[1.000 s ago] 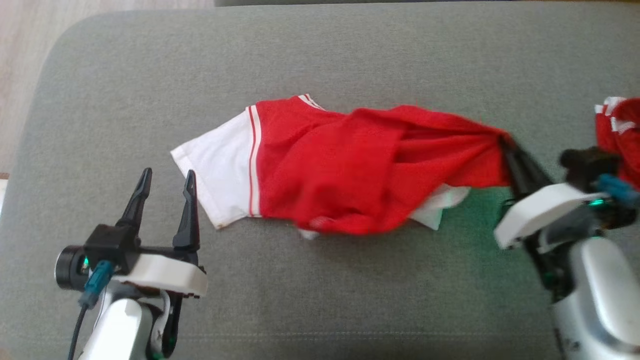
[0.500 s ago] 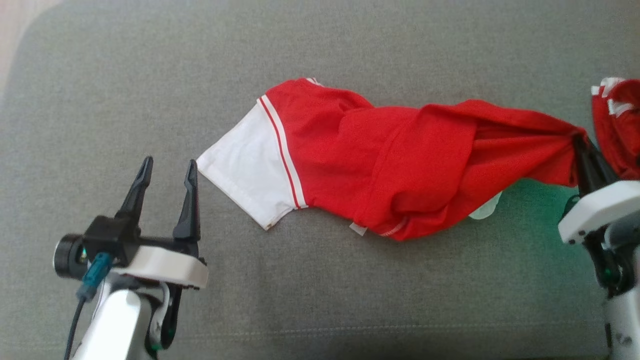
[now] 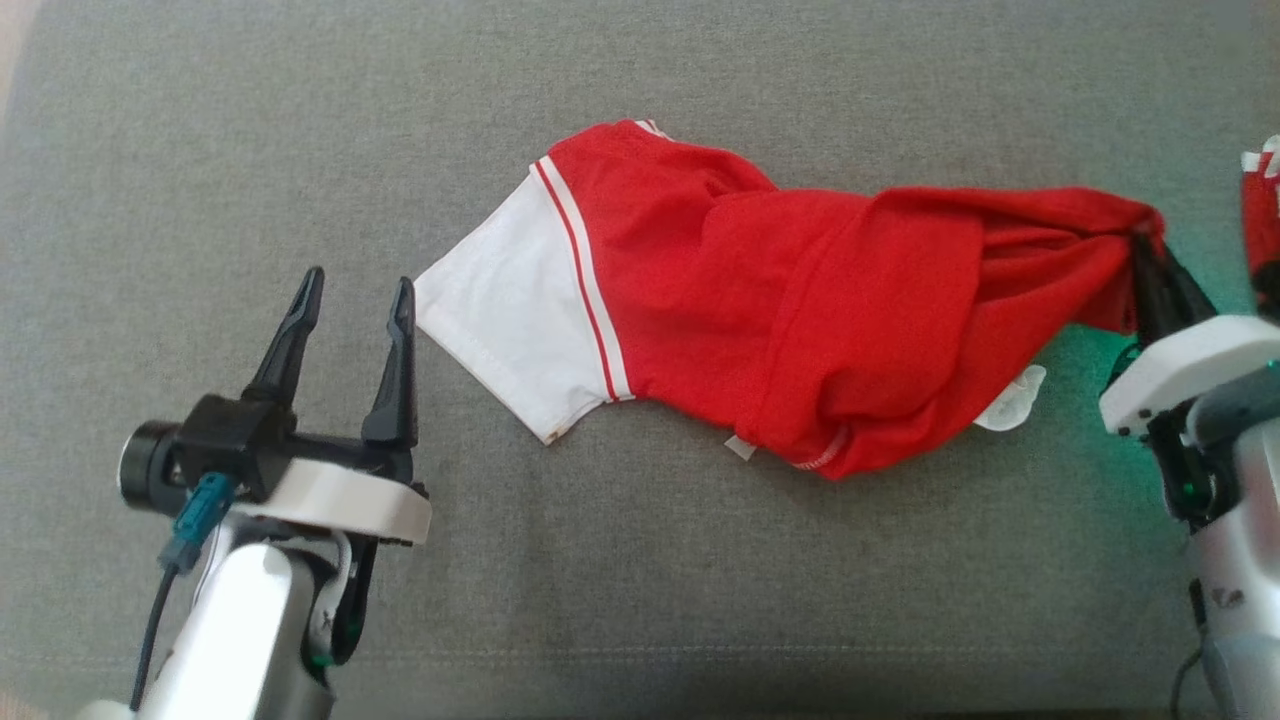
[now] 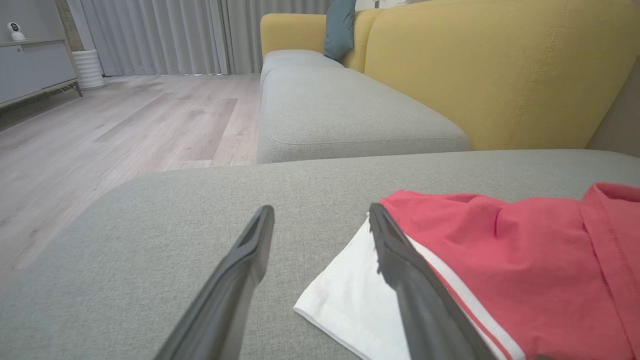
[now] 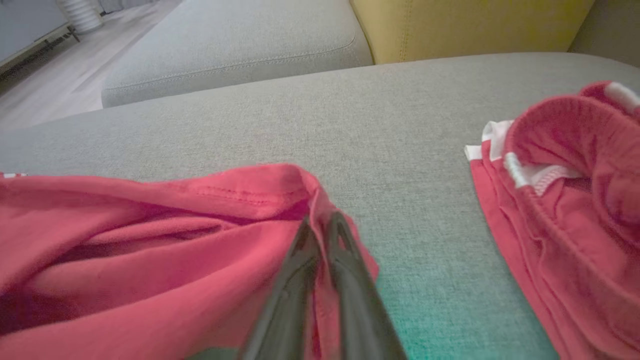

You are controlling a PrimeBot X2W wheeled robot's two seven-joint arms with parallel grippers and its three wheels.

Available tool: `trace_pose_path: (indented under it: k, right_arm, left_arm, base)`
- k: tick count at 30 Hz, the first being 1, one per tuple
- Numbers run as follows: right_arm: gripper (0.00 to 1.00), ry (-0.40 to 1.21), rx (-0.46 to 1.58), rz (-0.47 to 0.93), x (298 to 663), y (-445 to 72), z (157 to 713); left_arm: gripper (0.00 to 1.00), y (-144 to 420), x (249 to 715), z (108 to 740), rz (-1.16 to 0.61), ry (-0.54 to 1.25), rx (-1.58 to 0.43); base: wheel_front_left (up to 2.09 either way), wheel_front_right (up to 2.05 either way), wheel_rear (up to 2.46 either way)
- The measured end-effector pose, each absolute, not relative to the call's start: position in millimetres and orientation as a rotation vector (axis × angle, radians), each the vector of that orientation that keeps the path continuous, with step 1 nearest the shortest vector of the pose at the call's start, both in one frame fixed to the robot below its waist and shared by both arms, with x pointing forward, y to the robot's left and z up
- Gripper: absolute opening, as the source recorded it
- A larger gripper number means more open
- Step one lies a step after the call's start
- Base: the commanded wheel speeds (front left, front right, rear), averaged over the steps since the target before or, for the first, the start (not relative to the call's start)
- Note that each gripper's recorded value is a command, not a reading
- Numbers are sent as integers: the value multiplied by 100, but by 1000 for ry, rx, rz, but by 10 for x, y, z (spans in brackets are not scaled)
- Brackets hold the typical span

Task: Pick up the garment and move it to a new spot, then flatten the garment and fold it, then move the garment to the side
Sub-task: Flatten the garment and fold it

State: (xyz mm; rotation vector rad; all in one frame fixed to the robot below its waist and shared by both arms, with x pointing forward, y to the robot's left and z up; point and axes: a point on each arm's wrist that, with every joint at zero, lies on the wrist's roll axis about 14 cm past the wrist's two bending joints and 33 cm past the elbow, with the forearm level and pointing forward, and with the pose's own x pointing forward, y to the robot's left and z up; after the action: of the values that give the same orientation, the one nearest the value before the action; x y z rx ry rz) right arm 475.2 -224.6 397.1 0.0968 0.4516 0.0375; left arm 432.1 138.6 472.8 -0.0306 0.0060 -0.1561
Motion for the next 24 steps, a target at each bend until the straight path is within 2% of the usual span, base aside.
trace_pose_path:
  k: [4,13,18,20,24]
  right_arm:
    - [100,385,100,11,4767,-2312,3982]
    - [100,62,27,36,4821,-2222,4700]
    - [100,-9,-11,70,4551,-2031,4885]
    - [100,-2,0,86,4300,-1868,4906]
    - [100,23,21,95,4088,-1764,4895]
  left_arm:
    - [100,1365,4347,4750,-162,-2,-36]
    - [100,1320,4341,4884,-171,-40,-26]
    - [100,1311,4251,4902,-172,-39,-27]
    - [100,1334,4191,4930,-163,-45,-18]
    - [100,1343,4153,4983,-161,-58,-9]
  base:
    - [0,0,0]
    - [0,0,0]
    - [0,0,0]
    - [0,0,0]
    - [0,0,0]
